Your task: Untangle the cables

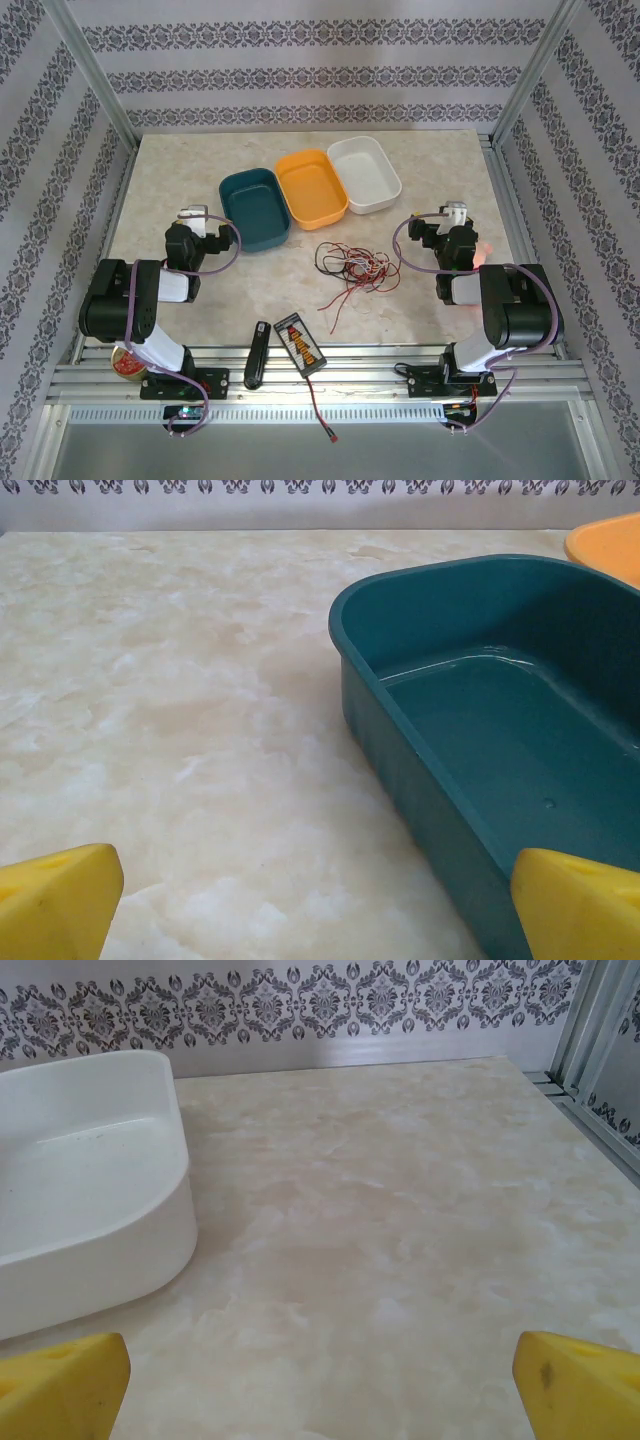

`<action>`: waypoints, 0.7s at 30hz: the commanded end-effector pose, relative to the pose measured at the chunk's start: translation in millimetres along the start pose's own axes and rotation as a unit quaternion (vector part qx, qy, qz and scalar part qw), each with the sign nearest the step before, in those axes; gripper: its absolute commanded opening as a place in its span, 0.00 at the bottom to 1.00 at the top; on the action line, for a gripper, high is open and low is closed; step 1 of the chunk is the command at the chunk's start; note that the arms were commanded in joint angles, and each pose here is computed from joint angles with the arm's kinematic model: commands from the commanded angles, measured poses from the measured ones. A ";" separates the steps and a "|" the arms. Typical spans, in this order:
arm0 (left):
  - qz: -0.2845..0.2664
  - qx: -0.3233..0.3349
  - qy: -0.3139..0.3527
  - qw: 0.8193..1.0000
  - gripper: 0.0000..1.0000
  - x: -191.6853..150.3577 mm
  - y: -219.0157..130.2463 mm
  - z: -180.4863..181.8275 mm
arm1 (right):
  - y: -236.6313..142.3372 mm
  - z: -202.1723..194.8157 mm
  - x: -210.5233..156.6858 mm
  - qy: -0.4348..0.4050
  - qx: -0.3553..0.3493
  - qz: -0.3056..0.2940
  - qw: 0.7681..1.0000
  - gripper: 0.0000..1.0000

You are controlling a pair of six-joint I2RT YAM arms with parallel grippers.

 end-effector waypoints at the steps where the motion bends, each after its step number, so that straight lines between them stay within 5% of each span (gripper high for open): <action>1: 0.000 0.006 0.000 1.000 0.99 1.1 -1.1 -0.7 | -0.1 1.0 -0.7 0.000 -0.005 0.002 1.000 0.98; 21: 0.003 -0.009 0.005 1.000 0.99 2.3 1.3 -2.6 | 0.0 0.9 -0.8 0.000 -0.005 0.002 1.000 0.98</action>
Point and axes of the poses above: each hand's point on the last joint's axis, 136 mm out from that joint toward the fingers, its own y axis out along the fingers, its own z axis along the line the jaws close on, x = y × z, the point moved 9 cm from there along -y, back along the fingers, and after that the axes turned 15 degrees about y, right-handed, at the moved point
